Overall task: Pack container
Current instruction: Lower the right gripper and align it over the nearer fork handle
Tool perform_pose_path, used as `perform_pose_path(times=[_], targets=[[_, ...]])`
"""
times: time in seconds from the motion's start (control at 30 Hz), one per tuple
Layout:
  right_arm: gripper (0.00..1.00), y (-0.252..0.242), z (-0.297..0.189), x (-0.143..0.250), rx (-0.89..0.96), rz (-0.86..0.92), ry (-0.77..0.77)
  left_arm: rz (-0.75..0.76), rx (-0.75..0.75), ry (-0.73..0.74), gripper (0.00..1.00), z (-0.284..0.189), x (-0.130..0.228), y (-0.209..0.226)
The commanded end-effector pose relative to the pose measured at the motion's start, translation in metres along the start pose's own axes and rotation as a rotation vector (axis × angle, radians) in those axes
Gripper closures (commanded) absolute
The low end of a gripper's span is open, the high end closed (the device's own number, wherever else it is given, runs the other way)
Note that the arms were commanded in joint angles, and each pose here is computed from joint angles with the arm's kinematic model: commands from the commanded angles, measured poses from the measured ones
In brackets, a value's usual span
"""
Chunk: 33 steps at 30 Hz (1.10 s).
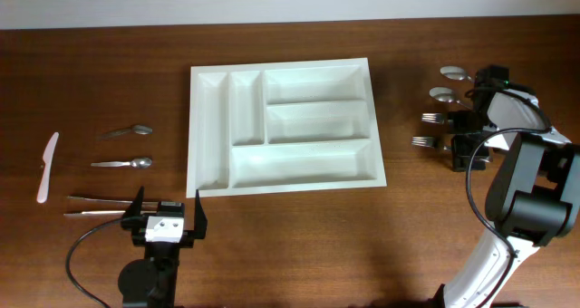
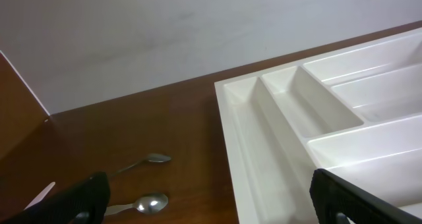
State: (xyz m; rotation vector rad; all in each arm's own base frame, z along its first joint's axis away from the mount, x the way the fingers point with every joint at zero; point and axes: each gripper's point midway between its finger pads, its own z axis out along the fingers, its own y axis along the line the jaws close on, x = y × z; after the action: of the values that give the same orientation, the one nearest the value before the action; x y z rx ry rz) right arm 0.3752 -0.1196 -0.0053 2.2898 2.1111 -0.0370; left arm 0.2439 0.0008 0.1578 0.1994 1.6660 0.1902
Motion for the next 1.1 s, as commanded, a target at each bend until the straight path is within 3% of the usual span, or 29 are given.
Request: perform_pose_path(times=[0.0, 0.3, 0.47, 0.6, 0.87, 1.07], targets=[[0.04, -0.048, 0.047, 0.021, 0.198, -0.023, 0.052, 0.011, -0.007, -0.001, 0.01, 0.0, 0.002, 0.001], [0.21, -0.054, 0.046, 0.018, 0.225, -0.023, 0.039, 0.012, -0.007, -0.001, 0.01, 0.0, 0.002, 0.001], [0.43, -0.054, 0.045, 0.018, 0.227, -0.024, 0.039, 0.012, -0.007, -0.001, 0.01, 0.0, 0.002, 0.001], [0.51, -0.058, 0.045, 0.015, 0.243, -0.027, 0.016, 0.012, -0.007, -0.001, 0.01, 0.0, 0.002, 0.001], [0.75, -0.059, 0.044, 0.011, 0.252, -0.03, -0.006, 0.012, -0.007, -0.001, 0.01, 0.0, 0.002, 0.001], [0.77, -0.059, 0.044, 0.011, 0.251, -0.03, -0.006, 0.011, -0.007, -0.001, 0.01, 0.0, 0.002, 0.001]])
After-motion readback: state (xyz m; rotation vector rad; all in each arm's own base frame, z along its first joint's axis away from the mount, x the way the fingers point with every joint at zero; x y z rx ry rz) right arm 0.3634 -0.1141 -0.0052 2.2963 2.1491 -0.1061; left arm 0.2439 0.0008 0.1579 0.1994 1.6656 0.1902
